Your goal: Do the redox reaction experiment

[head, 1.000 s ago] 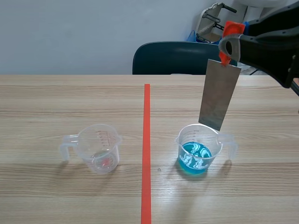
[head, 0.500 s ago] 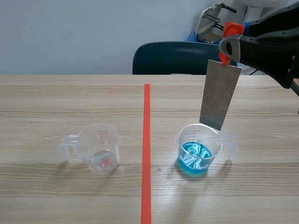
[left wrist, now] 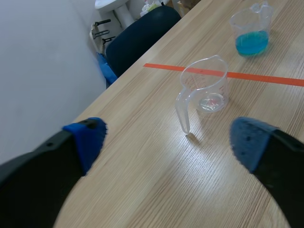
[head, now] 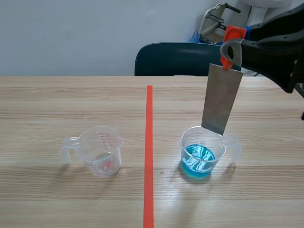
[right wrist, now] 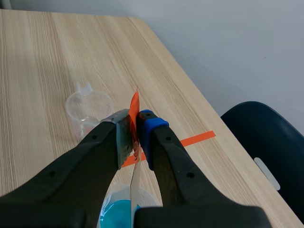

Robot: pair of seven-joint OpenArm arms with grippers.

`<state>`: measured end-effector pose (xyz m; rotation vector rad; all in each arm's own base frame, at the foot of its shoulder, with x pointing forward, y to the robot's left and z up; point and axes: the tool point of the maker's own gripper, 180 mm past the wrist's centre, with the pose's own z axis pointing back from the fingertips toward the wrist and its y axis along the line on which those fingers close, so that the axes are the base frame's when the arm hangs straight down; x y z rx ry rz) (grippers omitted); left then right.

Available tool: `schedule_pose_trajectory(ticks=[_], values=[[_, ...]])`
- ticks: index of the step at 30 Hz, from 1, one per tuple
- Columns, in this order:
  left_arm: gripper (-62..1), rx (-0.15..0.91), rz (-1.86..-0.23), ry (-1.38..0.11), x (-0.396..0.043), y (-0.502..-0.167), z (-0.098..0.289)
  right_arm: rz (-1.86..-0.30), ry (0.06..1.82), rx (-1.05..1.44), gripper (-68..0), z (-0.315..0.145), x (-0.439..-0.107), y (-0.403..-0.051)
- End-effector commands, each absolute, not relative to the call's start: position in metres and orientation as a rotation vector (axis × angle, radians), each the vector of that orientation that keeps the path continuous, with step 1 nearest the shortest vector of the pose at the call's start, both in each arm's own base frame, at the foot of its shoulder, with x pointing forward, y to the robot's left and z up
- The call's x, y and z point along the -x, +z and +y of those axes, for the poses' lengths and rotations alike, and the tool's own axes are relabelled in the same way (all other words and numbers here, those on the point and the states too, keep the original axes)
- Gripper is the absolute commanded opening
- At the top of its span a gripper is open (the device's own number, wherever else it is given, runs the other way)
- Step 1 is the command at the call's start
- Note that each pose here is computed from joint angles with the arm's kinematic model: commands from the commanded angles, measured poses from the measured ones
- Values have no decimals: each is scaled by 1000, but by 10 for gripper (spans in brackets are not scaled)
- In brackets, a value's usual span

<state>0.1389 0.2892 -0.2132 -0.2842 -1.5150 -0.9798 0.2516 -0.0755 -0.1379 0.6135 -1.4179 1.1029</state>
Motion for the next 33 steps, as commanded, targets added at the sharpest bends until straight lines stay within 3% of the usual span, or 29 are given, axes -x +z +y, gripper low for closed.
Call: schedule_pose_trajectory(ticks=[1,3,4,5,15,18,21,27,33], values=[[-339,294,-1543,-970,-139,-209,286,-1433,1118,-641,-666,-71,-248,-131],[-523,294,-1544,-970,-139,-209,286,-1430,1118,-646,-666,-70,-247,-132],[-582,293,-1549,-972,-140,-208,286,-1430,1118,-647,-666,-70,-247,-132],[-592,288,-1557,-976,-142,-207,286,-1430,1119,-648,-666,-69,-247,-132],[-578,235,-1470,-1119,-182,-224,273,-1432,1123,-651,-666,-68,-246,-131],[-577,279,-1496,-1122,-190,-218,260,-1431,1123,-651,-666,-68,-246,-131],[-578,391,-1523,-1122,-197,-206,237,-1431,1123,-650,-666,-68,-246,-132],[-580,431,-1506,-1272,-219,-211,183,-1431,1123,-650,-666,-68,-246,-132],[-580,458,-1489,-1325,-243,-227,128,-1431,1123,-651,-666,-68,-246,-131]])
